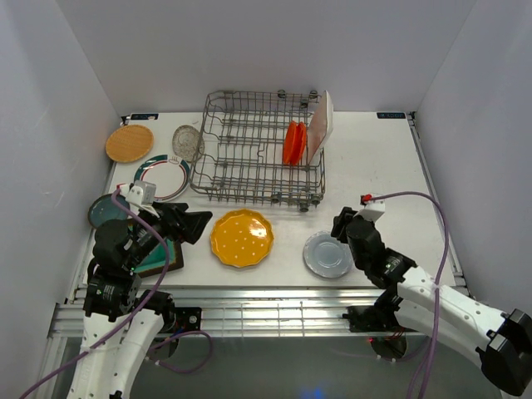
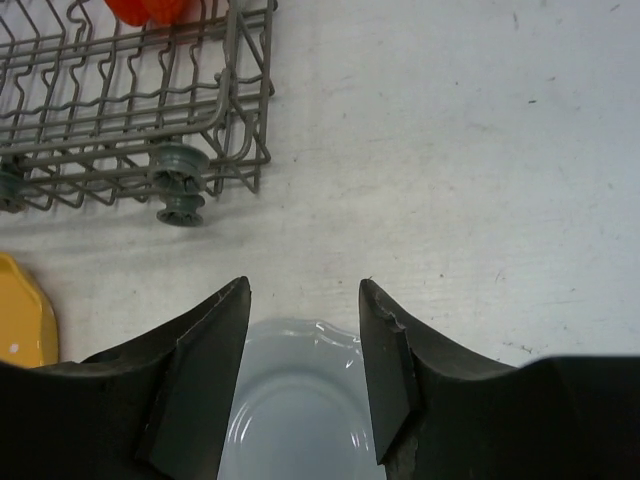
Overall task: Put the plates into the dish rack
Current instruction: Insert the plate into the dish rack.
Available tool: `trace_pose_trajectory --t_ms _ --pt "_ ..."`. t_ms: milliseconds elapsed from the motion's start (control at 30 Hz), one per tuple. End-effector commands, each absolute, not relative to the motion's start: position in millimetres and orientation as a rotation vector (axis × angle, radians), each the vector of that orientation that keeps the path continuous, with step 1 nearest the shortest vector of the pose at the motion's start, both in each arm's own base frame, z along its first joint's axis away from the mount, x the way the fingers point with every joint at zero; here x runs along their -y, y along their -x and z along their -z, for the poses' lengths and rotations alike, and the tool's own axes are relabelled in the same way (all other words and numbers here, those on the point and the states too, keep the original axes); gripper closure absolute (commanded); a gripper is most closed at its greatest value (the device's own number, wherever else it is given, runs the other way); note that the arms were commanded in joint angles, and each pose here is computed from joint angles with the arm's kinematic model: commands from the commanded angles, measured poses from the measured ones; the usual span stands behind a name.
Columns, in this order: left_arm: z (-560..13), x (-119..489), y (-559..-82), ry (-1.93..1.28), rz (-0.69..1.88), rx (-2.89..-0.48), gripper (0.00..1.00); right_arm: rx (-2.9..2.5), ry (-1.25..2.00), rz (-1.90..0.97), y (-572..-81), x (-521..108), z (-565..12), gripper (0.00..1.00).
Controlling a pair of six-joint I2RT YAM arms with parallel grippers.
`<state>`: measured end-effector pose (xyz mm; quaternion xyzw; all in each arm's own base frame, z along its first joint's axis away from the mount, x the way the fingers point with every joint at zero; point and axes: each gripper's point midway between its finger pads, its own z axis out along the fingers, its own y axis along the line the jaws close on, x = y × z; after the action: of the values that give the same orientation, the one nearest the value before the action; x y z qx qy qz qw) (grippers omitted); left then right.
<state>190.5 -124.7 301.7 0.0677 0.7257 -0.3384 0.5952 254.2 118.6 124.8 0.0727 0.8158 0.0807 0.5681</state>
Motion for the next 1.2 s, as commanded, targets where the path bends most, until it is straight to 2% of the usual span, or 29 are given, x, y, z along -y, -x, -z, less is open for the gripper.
trace_pose_trajectory --t_ms 0,333,533,800,1167 --pt "-303 130 -189 -0.192 0.803 -1.673 0.02 -1.89 -0.194 -0.367 -248 -136 -125 0.46" --pt "-304 133 -185 -0.206 0.813 -1.667 0.02 -1.962 -0.185 -0.533 -219 -144 -115 0.43" --pt "-305 132 -185 -0.202 0.811 -1.666 0.02 -1.953 -0.244 -0.537 -208 -129 -117 0.32" --pt "-306 132 -184 -0.205 0.813 -1.662 0.02 -2.163 -0.36 -0.389 -185 -106 -88 0.35" --pt "-305 134 -184 -0.209 0.818 -1.669 0.02 -2.193 -0.406 -0.478 -173 -111 -71 0.37"
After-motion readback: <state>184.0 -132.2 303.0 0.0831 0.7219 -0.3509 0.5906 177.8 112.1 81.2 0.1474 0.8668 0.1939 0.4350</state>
